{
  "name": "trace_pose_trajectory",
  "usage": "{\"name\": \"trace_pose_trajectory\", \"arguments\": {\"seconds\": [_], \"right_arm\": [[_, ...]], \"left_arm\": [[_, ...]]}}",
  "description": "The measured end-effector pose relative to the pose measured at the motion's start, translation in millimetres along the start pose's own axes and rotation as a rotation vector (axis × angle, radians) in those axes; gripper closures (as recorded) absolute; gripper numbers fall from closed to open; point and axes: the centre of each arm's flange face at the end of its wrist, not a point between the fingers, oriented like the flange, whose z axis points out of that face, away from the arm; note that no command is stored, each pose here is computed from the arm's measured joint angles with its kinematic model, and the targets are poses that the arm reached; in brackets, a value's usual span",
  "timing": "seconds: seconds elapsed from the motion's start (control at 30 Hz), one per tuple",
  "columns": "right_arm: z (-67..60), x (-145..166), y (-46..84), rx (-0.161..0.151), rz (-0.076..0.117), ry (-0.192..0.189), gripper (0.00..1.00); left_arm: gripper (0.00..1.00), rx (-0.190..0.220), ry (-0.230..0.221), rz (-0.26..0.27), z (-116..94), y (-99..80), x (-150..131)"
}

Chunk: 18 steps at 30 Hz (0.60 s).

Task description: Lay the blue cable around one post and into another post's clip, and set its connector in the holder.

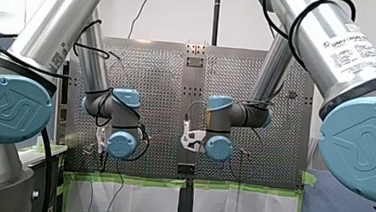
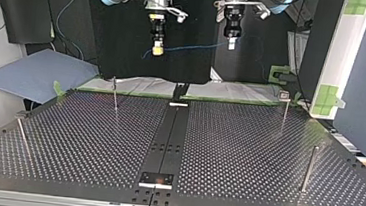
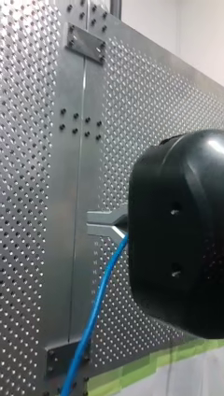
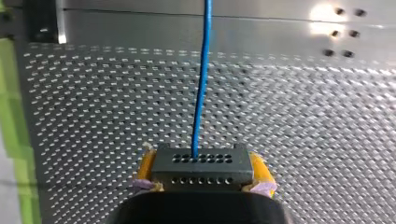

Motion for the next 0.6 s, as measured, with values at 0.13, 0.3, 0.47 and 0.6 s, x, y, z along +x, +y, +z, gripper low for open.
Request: {"name": "trace_pose_trajectory", "arguments": {"seconds": [0.13,0.3,0.47,0.6], "right_arm": [[5.5,21,-1.1,-0.002,0.026,0.037,1.0],[12.9,49,-4.9,0.002,0.041,0.073,1.0],[14.7,73,-5.6,0.007,0.049,0.087,1.0],[11.6,91,-5.7,0.019,0.051,0.089,1.0]], "left_arm": [[0.98,-0.009,-0.001,-0.013,1,1.0,-11],[0.98,-0.014,-0.004,-0.025,1,1.3,-23],[0.98,-0.024,-0.032,-0.071,4,0.7,-37],[0.98,-0.021,-0.073,-0.122,8,-2.7,-51]]}}
